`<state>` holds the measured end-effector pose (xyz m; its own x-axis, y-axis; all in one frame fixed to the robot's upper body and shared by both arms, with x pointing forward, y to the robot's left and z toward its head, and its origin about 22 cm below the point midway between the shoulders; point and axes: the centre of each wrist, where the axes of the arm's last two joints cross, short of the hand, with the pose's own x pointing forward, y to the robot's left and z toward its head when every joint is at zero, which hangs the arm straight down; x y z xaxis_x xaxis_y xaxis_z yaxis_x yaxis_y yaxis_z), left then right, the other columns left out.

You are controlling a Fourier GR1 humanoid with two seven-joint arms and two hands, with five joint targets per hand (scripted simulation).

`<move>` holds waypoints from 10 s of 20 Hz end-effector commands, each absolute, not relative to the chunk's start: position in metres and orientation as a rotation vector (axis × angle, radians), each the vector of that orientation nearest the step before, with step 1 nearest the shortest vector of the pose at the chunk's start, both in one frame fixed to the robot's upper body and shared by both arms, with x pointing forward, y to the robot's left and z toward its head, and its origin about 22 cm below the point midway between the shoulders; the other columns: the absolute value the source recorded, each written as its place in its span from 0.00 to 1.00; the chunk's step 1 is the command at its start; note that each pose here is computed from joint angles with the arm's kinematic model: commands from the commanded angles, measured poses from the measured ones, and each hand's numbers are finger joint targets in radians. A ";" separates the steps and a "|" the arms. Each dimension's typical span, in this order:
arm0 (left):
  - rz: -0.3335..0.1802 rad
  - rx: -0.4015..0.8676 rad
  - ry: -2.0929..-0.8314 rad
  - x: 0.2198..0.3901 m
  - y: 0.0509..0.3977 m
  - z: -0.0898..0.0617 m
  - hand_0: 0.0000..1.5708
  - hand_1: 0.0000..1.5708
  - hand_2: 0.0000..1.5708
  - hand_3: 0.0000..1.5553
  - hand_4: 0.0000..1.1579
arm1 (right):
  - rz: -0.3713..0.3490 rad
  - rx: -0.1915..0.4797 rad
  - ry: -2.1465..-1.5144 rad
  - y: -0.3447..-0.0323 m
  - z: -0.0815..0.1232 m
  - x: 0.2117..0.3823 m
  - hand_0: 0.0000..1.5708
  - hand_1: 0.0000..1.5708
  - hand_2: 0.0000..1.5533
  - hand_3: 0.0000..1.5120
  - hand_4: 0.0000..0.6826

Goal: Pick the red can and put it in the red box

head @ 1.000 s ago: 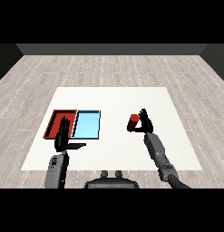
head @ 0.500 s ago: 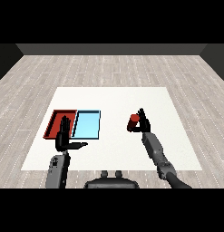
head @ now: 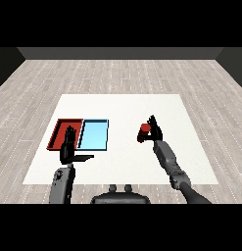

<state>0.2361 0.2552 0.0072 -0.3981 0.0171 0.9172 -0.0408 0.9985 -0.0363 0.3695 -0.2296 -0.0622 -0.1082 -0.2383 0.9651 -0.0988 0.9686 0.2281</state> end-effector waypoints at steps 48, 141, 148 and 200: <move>-0.073 -0.064 -1.930 0.237 0.205 0.008 0.00 0.00 0.00 0.00 0.00 | 0.001 0.135 -1.864 -0.189 -0.009 0.386 0.91 0.91 0.93 0.93 0.95; -0.153 -0.084 -1.846 0.293 0.062 0.034 1.00 1.00 1.00 0.95 0.99 | 0.093 0.373 -2.063 -0.064 0.085 0.288 0.00 0.00 0.00 0.00 0.00; -0.120 -0.075 -1.810 0.283 0.068 0.024 1.00 1.00 1.00 0.95 0.99 | 0.034 0.294 -2.123 -0.087 0.100 0.283 0.00 0.00 0.00 0.00 0.00; -0.162 0.903 -1.024 0.347 0.375 -0.041 0.21 0.21 0.29 0.21 0.62 | -0.066 -0.088 -2.050 -0.271 0.010 0.247 0.00 0.00 0.00 0.00 0.00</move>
<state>0.3555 0.3693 -0.0250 0.4245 -0.5106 0.7477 -0.3290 0.6824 0.6528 0.2526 -0.2702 0.0017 -0.4513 0.0100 0.8923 0.0841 0.9960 0.0314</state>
